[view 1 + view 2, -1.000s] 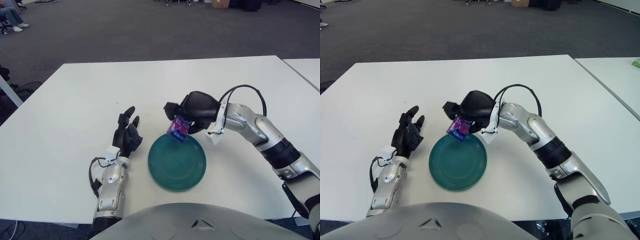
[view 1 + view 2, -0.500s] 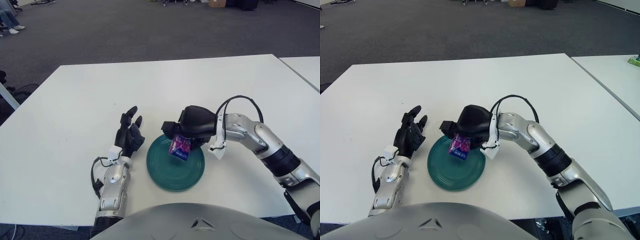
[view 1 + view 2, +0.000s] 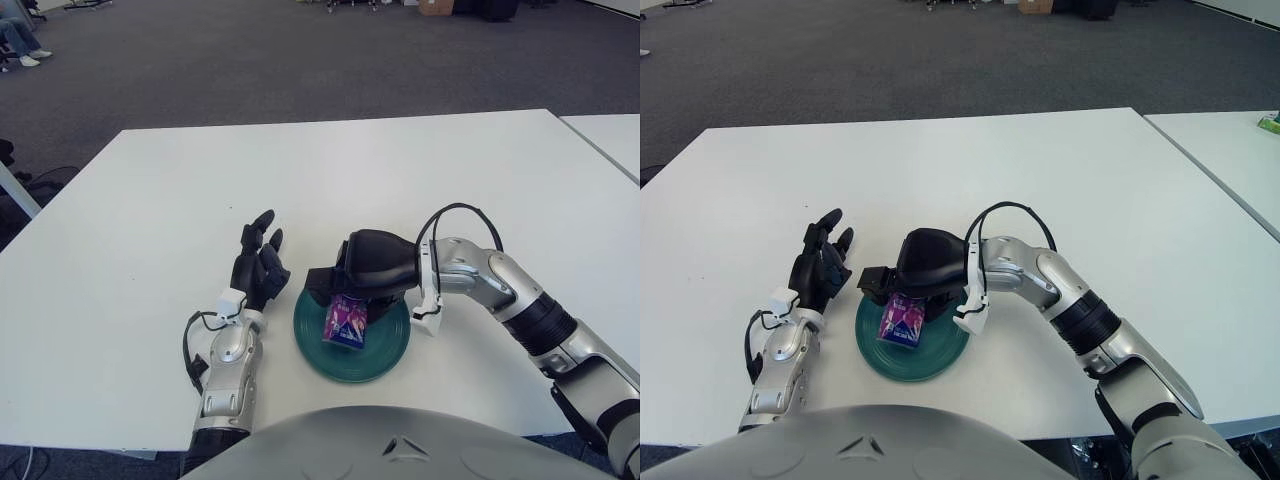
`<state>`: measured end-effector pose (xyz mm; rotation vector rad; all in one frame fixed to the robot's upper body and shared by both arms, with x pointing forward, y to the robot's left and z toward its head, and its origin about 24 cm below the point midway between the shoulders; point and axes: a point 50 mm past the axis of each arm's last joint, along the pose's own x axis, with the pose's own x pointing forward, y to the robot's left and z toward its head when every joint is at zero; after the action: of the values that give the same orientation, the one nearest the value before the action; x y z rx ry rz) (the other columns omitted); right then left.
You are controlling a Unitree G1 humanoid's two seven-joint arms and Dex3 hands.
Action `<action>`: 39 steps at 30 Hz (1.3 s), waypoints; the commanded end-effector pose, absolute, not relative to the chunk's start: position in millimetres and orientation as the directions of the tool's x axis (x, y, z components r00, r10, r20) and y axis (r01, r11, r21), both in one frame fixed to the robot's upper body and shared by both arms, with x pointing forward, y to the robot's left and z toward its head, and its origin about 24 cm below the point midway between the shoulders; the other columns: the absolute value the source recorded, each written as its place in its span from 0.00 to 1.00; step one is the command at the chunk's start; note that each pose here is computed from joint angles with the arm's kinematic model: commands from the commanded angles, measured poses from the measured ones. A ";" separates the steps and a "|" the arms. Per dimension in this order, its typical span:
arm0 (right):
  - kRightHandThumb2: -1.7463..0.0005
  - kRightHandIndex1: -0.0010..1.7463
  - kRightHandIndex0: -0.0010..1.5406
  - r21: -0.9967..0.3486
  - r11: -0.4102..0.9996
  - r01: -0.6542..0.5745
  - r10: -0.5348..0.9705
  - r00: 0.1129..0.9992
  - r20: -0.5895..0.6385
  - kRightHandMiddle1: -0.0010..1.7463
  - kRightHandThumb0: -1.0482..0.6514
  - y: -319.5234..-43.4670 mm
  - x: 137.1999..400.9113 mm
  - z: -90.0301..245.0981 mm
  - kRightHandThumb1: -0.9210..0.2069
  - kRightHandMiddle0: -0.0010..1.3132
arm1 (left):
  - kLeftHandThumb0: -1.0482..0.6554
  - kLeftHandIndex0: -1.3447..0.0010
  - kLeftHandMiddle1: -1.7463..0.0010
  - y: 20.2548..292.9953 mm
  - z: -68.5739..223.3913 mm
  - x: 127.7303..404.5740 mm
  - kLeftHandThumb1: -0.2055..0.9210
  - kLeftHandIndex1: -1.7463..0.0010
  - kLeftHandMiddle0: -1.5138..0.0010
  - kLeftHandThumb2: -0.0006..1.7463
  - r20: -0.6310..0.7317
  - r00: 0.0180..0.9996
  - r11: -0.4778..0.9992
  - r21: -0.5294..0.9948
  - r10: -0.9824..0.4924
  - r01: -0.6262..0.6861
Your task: Put the gum into the plate.
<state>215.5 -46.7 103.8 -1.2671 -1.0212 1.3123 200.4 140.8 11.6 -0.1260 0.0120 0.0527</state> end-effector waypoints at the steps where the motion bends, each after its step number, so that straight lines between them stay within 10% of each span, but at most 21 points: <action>1: 0.47 1.00 0.68 -0.988 -0.133 -0.084 0.987 0.078 -0.140 1.00 0.38 -45.8 218.6 101.5 0.27 0.30 | 0.06 1.00 0.99 141.1 15.6 204.3 1.00 0.62 0.73 0.60 0.005 0.998 0.990 -0.130 0.065 -0.063; 7: 0.68 1.00 0.41 -0.988 -0.146 -0.051 0.984 0.099 -0.151 0.99 0.40 -46.8 217.5 97.2 0.04 0.19 | 0.06 1.00 0.99 140.4 15.6 204.4 1.00 0.62 0.73 0.60 0.003 0.998 0.988 -0.139 0.070 -0.069; 11: 0.64 0.97 0.21 -0.988 -0.154 -0.021 0.982 0.109 -0.155 0.85 0.23 -47.7 216.3 96.9 0.01 0.09 | 0.07 1.00 1.00 140.2 15.9 204.6 1.00 0.64 0.75 0.60 0.004 0.997 0.987 -0.142 0.072 -0.071; 19: 0.57 0.24 0.21 -0.999 -0.034 0.016 0.984 0.176 -0.031 0.52 0.16 -52.1 215.6 105.8 0.00 0.01 | 0.07 1.00 1.00 141.7 15.6 206.3 1.00 0.64 0.77 0.61 -0.005 0.999 0.979 -0.198 0.045 -0.045; 23: 0.53 0.06 0.17 -0.999 0.041 0.003 0.977 0.209 0.041 0.34 0.16 -57.9 217.3 103.1 0.00 0.00 | 0.08 1.00 0.99 141.3 13.8 207.9 1.00 0.61 0.75 0.63 -0.016 0.999 0.955 -0.295 0.034 -0.037; 39: 0.43 0.00 0.05 -0.944 0.316 -0.099 0.912 0.307 0.273 0.12 0.06 -66.2 216.5 85.1 0.00 0.00 | 0.08 1.00 1.00 138.3 17.0 202.9 1.00 0.71 0.80 0.63 0.018 1.000 0.914 -0.405 0.017 -0.009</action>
<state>214.4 -65.6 83.7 -1.0646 -1.0152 0.8934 203.1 140.5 12.5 -0.4153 0.0083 0.0174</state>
